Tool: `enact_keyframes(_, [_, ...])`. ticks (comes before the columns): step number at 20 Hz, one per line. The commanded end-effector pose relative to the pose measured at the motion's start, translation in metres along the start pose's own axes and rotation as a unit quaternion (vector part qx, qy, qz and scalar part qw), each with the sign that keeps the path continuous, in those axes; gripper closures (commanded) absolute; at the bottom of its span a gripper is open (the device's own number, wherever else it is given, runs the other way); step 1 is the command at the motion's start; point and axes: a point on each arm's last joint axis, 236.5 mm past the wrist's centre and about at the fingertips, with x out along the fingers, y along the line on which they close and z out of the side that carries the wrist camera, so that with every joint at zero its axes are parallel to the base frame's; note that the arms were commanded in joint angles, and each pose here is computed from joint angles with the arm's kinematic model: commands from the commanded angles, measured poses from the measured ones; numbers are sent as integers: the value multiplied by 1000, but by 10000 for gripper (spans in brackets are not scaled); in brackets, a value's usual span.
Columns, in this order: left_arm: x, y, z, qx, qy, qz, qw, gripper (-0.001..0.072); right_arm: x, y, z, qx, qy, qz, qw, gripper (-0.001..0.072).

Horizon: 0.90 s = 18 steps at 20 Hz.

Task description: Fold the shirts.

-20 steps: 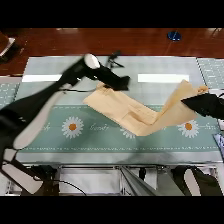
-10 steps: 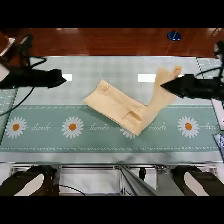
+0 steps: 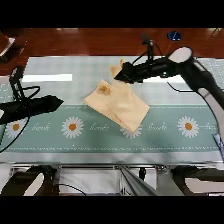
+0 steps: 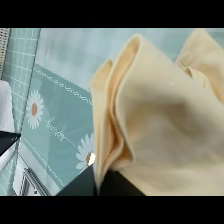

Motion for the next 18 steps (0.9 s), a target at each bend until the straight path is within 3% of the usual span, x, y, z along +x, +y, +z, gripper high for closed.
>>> enact_keyframes(1, [3, -3, -4, -3, -2, -7, 1000, 691, 53, -14, -4, 18, 36, -1, 999, 690])
enact_keyframes(5, [6, -4, -2, -11, -7, -12, 1000, 691, 86, -33, -7, 45, 46, -8, 998, 667])
enact_keyframes(7, [9, -2, -3, -13, -1, -10, 1000, 691, 93, -36, 1, 49, 27, -7, 998, 303])
enact_keyframes(10, [15, 2, -7, -18, 8, -7, 1000, 691, 78, -29, -1, 42, 43, 3, 998, 304])
enact_keyframes(14, [18, 4, -9, -21, 14, -5, 1000, 691, -12, -23, 5, 18, 65, 13, 998, 312])
enact_keyframes(16, [18, 4, -9, -21, 14, -5, 1000, 691, -78, -31, 7, -24, 46, -56, 997, 312])
enact_keyframes(18, [18, 4, -9, -21, 14, -5, 1000, 691, -154, -62, 3, -44, -1, -194, 980, 311])
